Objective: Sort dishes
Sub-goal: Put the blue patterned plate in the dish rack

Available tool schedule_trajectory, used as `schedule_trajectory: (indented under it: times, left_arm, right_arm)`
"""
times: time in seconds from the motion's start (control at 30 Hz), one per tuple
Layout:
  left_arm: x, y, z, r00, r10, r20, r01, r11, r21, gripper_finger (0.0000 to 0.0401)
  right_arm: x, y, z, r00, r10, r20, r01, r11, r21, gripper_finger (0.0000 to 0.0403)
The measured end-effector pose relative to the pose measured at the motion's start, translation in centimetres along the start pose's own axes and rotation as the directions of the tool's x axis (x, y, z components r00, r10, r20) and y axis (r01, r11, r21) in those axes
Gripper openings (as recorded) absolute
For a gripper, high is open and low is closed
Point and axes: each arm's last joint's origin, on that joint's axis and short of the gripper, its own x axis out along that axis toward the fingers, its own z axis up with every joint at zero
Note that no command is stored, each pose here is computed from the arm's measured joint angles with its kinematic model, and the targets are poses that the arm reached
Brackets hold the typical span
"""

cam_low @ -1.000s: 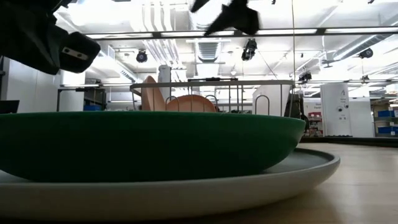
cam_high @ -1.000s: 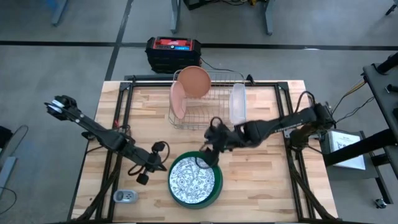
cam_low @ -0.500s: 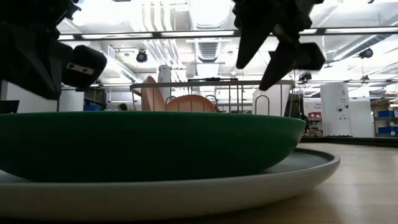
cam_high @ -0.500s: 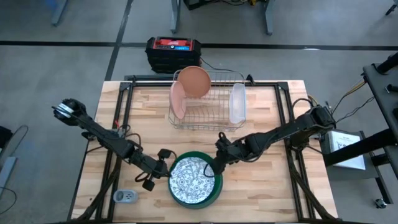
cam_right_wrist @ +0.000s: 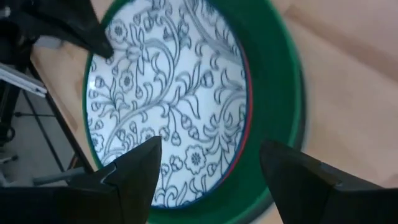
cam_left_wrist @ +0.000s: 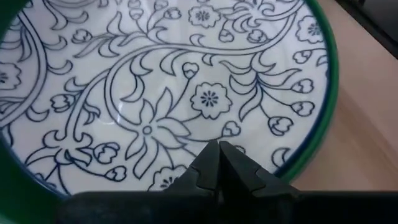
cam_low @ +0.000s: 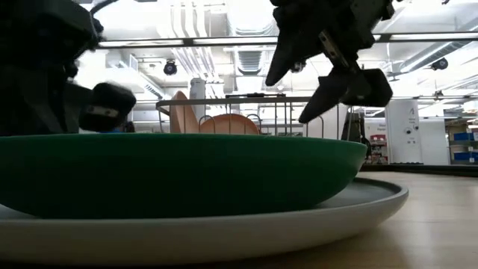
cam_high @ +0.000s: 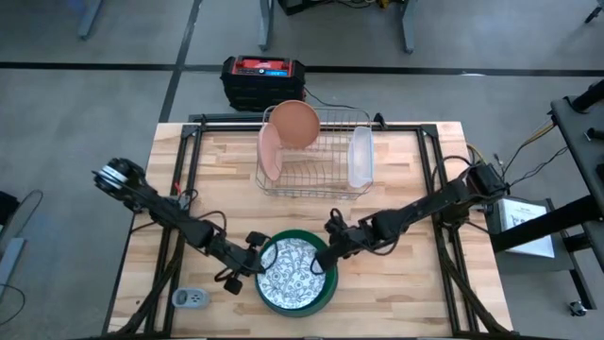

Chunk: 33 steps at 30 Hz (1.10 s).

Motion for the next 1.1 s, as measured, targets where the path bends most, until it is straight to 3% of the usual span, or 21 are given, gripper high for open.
schedule_trajectory:
  times: [0.37,0.7,0.9,1.1]
  left_arm:
    - [1.7,0.0,-0.3,0.999,0.0,0.035,0.0,1.0,-0.006,0.0]
    - [2.2,0.0,-0.6,0.998,-0.005,0.067,0.005,1.0,-0.009,0.0]
    - [2.0,0.0,-1.0,0.995,-0.011,0.101,0.013,1.0,-0.011,0.0]
    - [1.9,0.1,-1.3,0.993,-0.007,0.117,0.009,1.0,-0.015,0.0]
  right_arm:
    - [3.2,-0.7,-0.9,0.999,-0.022,-0.046,0.021,1.0,-0.007,0.0266]
    - [5.5,-0.7,-0.4,0.999,0.044,-0.013,-0.044,0.998,-0.037,0.0266]
    - [7.1,-1.1,0.4,0.998,0.063,0.014,-0.062,0.997,-0.044,0.0227]
    - [7.4,-1.5,0.9,0.998,0.036,0.046,-0.032,0.997,-0.076,0.0139]
